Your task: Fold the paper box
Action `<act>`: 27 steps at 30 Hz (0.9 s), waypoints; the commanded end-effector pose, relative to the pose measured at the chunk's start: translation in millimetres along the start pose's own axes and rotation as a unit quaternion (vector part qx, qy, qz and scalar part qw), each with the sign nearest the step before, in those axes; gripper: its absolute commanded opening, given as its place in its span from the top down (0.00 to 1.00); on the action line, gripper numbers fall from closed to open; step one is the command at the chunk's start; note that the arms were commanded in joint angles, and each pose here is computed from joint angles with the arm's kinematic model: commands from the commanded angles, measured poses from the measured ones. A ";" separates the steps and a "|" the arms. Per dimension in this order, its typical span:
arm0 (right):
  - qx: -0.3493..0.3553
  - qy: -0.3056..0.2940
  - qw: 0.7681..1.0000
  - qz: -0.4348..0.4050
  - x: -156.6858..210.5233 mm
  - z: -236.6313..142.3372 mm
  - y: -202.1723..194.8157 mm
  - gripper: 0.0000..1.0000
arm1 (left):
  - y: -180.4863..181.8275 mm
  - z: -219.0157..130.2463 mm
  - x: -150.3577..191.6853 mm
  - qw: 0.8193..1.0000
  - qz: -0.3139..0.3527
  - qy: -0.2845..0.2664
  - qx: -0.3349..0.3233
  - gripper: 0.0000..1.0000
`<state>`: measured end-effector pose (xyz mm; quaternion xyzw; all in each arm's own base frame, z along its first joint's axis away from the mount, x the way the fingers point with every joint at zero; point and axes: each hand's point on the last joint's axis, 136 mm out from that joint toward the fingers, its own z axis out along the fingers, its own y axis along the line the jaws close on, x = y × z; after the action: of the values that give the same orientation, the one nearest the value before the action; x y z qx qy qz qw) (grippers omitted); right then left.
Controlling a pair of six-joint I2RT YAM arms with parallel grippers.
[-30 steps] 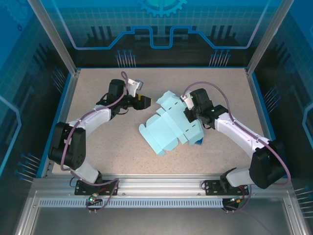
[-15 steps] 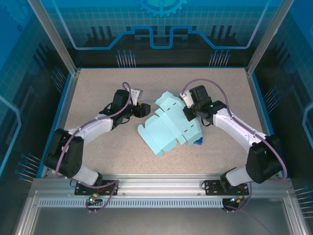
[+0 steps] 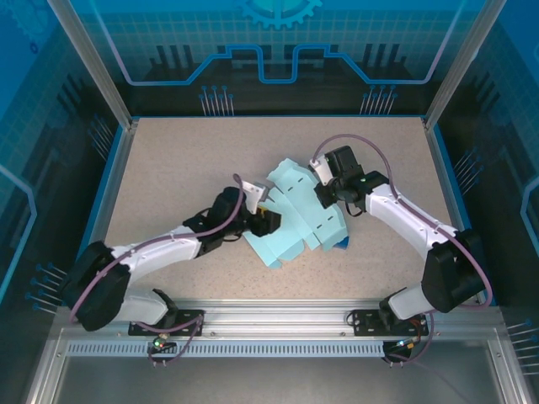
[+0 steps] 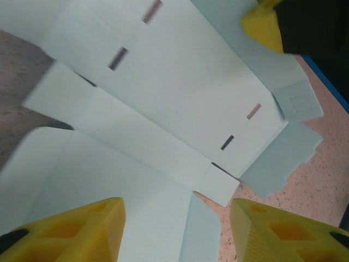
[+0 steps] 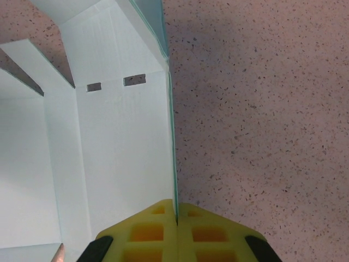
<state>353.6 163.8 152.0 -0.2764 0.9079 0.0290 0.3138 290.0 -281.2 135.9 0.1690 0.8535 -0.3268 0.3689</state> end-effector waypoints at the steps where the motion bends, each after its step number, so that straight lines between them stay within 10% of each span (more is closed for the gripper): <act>1: -0.006 0.005 1.000 0.014 -2.0 0.3 -2.0 1.00 | -13.2 24.7 7.5 1.000 0.011 -0.010 0.019 0.48; 14: -0.009 0.032 0.999 0.025 3.3 6.8 -0.5 1.00 | 17.1 105.2 39.2 1.000 0.009 0.021 -0.006 0.59; 27: 0.026 0.078 0.995 0.052 4.4 12.9 20.2 1.00 | 29.2 114.6 68.6 0.999 -0.013 0.037 -0.005 0.66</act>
<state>353.2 171.3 138.2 -0.2334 0.9372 0.0072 0.2591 325.0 -339.0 30.0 0.1771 0.8631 -0.3197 0.3486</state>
